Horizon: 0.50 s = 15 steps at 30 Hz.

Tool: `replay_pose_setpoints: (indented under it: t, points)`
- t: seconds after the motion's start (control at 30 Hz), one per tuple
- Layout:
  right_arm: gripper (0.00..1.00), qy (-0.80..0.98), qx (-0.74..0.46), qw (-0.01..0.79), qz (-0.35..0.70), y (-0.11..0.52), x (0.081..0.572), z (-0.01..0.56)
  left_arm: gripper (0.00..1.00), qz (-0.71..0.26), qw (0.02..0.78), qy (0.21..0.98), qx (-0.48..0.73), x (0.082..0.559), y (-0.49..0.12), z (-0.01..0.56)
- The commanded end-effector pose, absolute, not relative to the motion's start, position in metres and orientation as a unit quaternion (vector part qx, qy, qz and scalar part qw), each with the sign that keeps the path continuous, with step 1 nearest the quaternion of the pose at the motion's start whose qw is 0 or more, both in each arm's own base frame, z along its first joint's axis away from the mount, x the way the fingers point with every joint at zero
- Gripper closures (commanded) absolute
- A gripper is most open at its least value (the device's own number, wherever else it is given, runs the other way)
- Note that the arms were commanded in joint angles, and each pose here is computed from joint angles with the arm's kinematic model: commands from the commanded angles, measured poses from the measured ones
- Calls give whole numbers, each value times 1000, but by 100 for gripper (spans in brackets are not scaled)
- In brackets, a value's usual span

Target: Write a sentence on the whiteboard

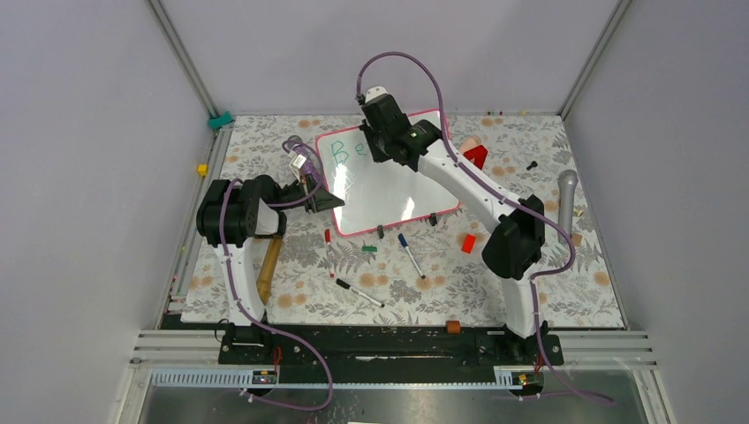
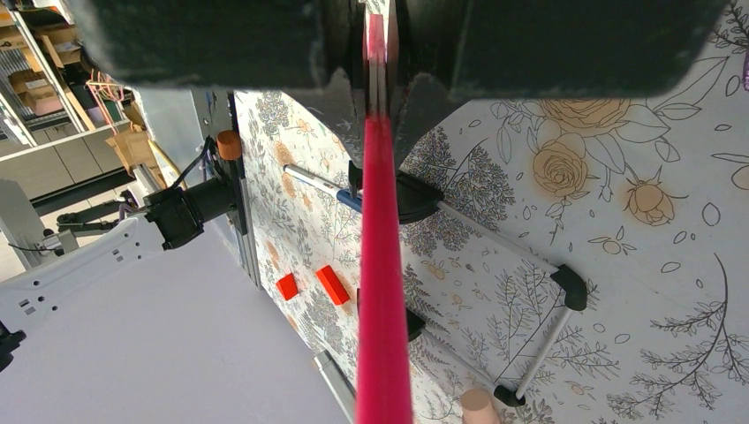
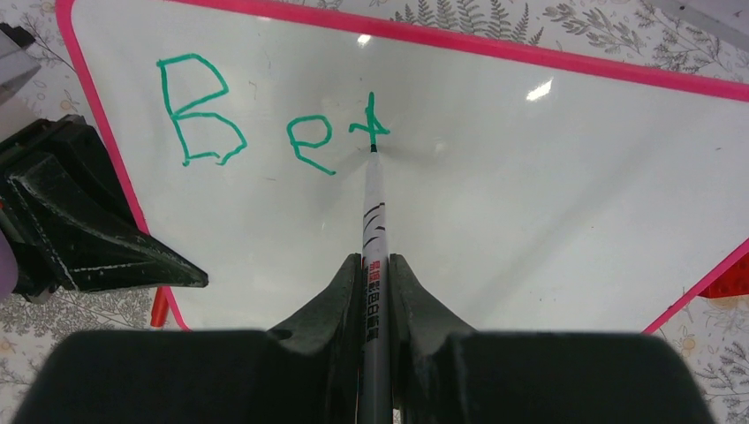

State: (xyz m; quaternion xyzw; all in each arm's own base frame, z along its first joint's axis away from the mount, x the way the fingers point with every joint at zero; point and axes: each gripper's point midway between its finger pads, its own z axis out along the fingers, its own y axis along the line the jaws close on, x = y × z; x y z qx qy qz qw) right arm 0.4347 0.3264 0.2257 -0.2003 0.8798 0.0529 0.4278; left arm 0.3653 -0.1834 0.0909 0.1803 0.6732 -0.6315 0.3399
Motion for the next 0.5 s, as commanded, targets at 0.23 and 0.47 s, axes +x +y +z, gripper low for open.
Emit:
replay_pose_setpoints:
  t: [0.23, 0.47]
  points:
    - [100, 883, -194, 422, 64, 317, 423, 225, 100, -636, 328, 670, 196, 361, -191, 85]
    - [100, 884, -189, 425, 53, 312, 423, 225, 100, -636, 329, 670, 196, 362, -191, 85]
